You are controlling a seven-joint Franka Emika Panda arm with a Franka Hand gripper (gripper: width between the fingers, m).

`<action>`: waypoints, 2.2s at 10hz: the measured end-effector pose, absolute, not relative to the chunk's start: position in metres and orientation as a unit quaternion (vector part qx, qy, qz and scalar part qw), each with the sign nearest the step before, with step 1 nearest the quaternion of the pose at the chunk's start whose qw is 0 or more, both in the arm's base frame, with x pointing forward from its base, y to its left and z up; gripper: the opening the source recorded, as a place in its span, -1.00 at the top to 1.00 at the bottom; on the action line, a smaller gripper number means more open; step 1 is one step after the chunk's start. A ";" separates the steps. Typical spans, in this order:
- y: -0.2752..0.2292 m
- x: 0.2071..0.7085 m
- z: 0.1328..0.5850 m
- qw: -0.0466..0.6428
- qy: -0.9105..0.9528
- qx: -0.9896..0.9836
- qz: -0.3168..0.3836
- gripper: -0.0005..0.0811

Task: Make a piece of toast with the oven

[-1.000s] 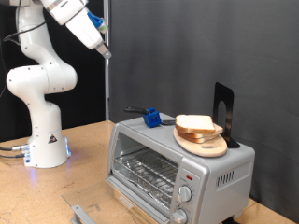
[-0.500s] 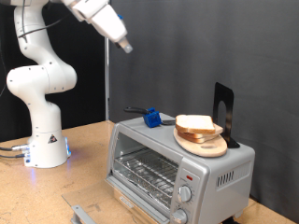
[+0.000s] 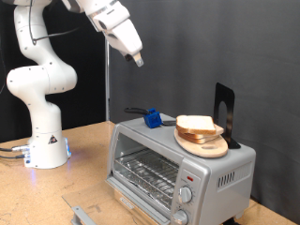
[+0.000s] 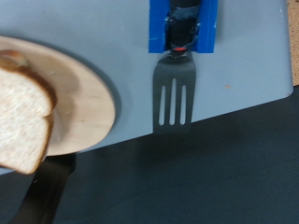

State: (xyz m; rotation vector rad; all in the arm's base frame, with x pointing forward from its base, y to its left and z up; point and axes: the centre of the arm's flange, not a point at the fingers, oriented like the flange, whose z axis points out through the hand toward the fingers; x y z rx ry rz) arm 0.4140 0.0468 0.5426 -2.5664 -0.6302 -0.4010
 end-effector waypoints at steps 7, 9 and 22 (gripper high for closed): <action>0.076 0.395 0.509 0.202 -0.226 -0.941 -0.149 -0.68; 0.083 0.394 0.502 0.199 -0.213 -0.945 -0.147 -0.68; 0.117 0.405 0.429 0.173 -0.198 -0.956 -0.132 -0.68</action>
